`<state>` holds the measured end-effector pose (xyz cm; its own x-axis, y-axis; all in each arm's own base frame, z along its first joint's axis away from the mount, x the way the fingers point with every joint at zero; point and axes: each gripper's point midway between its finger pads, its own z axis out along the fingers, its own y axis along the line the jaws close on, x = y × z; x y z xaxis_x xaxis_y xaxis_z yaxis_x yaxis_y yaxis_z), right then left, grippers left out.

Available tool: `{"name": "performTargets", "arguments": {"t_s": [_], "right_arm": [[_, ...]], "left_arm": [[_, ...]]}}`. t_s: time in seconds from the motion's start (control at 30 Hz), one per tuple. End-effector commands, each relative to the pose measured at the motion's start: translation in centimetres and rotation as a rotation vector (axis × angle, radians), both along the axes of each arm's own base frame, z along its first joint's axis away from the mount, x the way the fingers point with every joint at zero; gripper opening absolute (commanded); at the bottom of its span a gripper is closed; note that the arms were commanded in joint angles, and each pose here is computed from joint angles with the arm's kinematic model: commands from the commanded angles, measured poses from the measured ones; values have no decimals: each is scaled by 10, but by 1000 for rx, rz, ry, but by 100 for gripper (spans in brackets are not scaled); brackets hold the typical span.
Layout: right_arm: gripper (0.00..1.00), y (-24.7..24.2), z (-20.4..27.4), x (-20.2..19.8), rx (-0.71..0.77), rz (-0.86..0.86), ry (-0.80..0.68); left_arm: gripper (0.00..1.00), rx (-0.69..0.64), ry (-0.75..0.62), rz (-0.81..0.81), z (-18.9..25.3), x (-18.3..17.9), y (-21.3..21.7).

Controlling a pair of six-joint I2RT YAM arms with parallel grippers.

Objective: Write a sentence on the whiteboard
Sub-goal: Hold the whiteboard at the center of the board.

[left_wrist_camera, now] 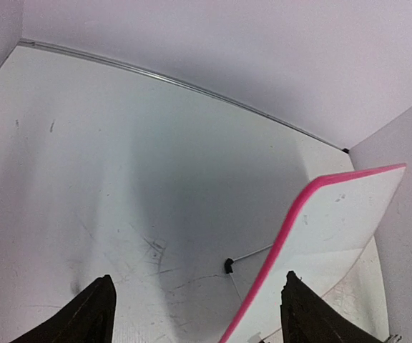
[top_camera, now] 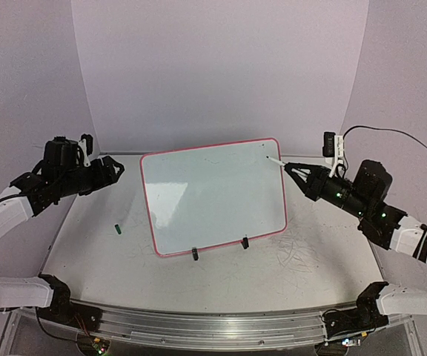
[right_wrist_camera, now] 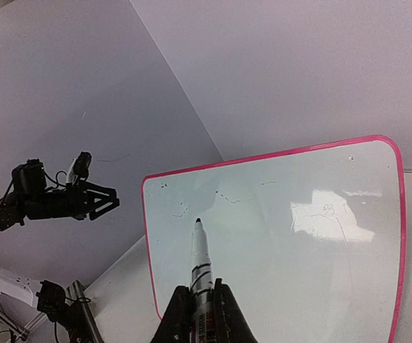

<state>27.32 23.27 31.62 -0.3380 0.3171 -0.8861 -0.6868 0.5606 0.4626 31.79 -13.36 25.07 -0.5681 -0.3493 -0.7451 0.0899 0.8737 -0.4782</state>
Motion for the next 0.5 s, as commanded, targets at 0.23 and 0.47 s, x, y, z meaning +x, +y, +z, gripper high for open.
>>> {"name": "performTargets", "arguments": {"t_s": [0.23,0.47], "right_arm": [[0,-12,3,16,-65,-112,9],[0,-7,2,14,-76,-84,22]], "left_arm": [[93,-180,-165,-224,18,-9,-39],[96,-243,-131,-335,-16,-8,-57]]}}
